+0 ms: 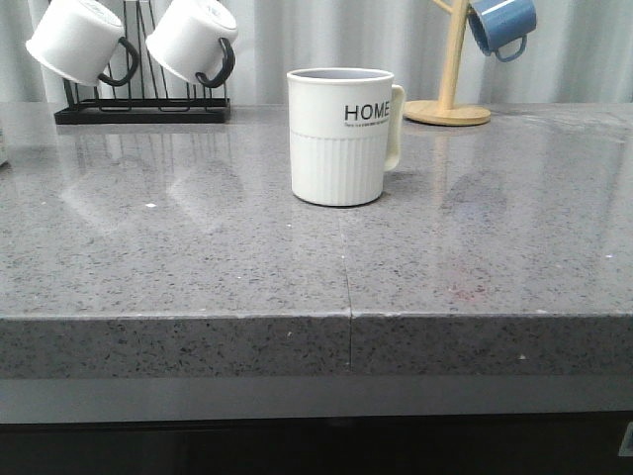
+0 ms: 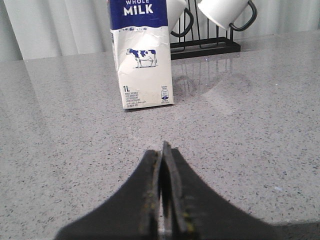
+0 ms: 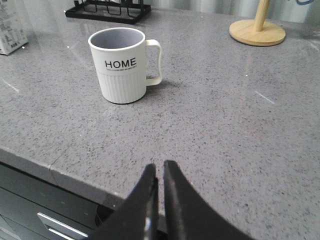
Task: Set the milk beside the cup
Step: 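Open the right gripper and withdraw it from the mug, then reach the left gripper to the milk carton and grasp it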
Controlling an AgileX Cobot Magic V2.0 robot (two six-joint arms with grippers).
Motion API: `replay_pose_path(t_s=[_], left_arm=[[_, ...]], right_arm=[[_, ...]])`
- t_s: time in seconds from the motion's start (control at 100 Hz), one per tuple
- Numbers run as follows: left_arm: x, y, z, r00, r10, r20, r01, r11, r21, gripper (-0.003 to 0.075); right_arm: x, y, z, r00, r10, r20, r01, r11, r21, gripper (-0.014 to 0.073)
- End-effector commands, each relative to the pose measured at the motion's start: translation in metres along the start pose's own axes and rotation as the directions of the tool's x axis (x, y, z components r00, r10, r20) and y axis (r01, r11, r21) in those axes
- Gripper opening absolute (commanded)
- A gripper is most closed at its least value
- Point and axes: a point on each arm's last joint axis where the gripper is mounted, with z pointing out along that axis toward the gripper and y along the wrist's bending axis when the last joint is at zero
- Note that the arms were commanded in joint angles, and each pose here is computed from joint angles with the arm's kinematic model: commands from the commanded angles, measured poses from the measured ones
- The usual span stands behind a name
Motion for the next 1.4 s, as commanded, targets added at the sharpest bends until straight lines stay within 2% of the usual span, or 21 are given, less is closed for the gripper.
replay_pose_path(t_s=[0.0, 0.14, 0.47, 0.56, 0.66, 0.75, 0.82, 0.92, 1.01, 1.15, 1.24, 1.31, 1.38, 1.39], left_arm=[[0.006, 0.0, 0.0, 0.998, -0.005, 0.065, 0.005, 1.0, -0.003, -0.0021], [0.005, 0.0, 0.0, 0.998, -0.005, 0.07, 0.005, 1.0, -0.003, -0.0021], [-0.008, 0.0, -0.002, 0.976, 0.026, 0.216, -0.023, 1.0, -0.013, -0.0021], [-0.016, 0.0, -0.004, 0.952, 0.026, 0.305, -0.022, 1.0, -0.016, -0.0021], [-0.029, 0.001, -0.009, 0.899, 0.015, 0.438, -0.007, 1.0, -0.02, -0.0021], [-0.039, 0.001, -0.013, 0.865, 0.016, 0.501, -0.006, 1.0, -0.023, -0.0021], [-0.048, 0.002, -0.015, 0.881, 0.016, 0.473, -0.006, 1.0, -0.023, -0.0021], [-0.063, 0.003, -0.016, 0.938, 0.026, 0.347, -0.019, 1.0, -0.023, -0.0021], [-0.081, 0.004, -0.014, 0.965, 0.048, 0.257, -0.042, 0.999, -0.028, -0.0021], [-0.102, 0.006, -0.002, 0.99, 0.046, 0.133, -0.043, 0.999, -0.022, -0.0021], [-0.113, 0.007, 0.009, 0.994, 0.046, 0.098, -0.044, 0.999, -0.018, -0.001], [-0.119, 0.007, 0.02, 0.997, 0.045, 0.064, -0.045, 0.999, -0.014, 0.0069], [-0.122, 0.007, 0.032, 0.999, 0.037, 0.029, -0.037, 0.999, -0.009, 0.0241], [-0.122, 0.007, 0.034, 0.999, 0.032, 0.022, -0.032, 0.999, -0.007, 0.0284]], right_arm=[[-0.008, 0.0, -0.015, 0.996, 0.003, 0.087, -0.002, 1.0, -0.006, 0.0048], [-0.003, 0.0, -0.032, 0.991, 0.004, 0.136, -0.003, 1.0, -0.008, 0.0048], [-0.001, 0.0, -0.038, 0.986, 0.005, 0.164, -0.003, 1.0, -0.009, 0.0048], [-0.001, 0.0, -0.038, 0.986, 0.005, 0.164, -0.003, 1.0, -0.009, 0.0048], [-0.001, 0.0, -0.038, 0.986, 0.005, 0.164, -0.003, 1.0, -0.009, 0.0048], [-0.001, 0.0, -0.038, 0.986, 0.005, 0.164, -0.003, 1.0, -0.009, 0.0048], [-0.001, 0.0, -0.038, 0.986, 0.005, 0.164, -0.003, 1.0, -0.009, 0.0048], [-0.001, 0.0, -0.038, 0.986, 0.005, 0.164, -0.003, 1.0, -0.009, 0.0048], [-0.001, 0.0, -0.038, 0.986, 0.005, 0.164, -0.003, 1.0, -0.009, 0.0048], [-0.001, 0.0, -0.038, 0.986, 0.005, 0.164, -0.003, 1.0, -0.009, 0.0048], [-0.001, 0.0, -0.038, 0.986, 0.005, 0.164, -0.003, 1.0, -0.009, 0.0048], [-0.001, 0.0, -0.038, 0.986, 0.005, 0.164, -0.003, 1.0, -0.009, 0.0048], [-0.001, 0.0, -0.038, 0.986, 0.005, 0.164, -0.003, 1.0, -0.009, 0.0048], [-0.001, 0.0, -0.038, 0.986, 0.005, 0.164, -0.003, 1.0, -0.009, 0.0048]])
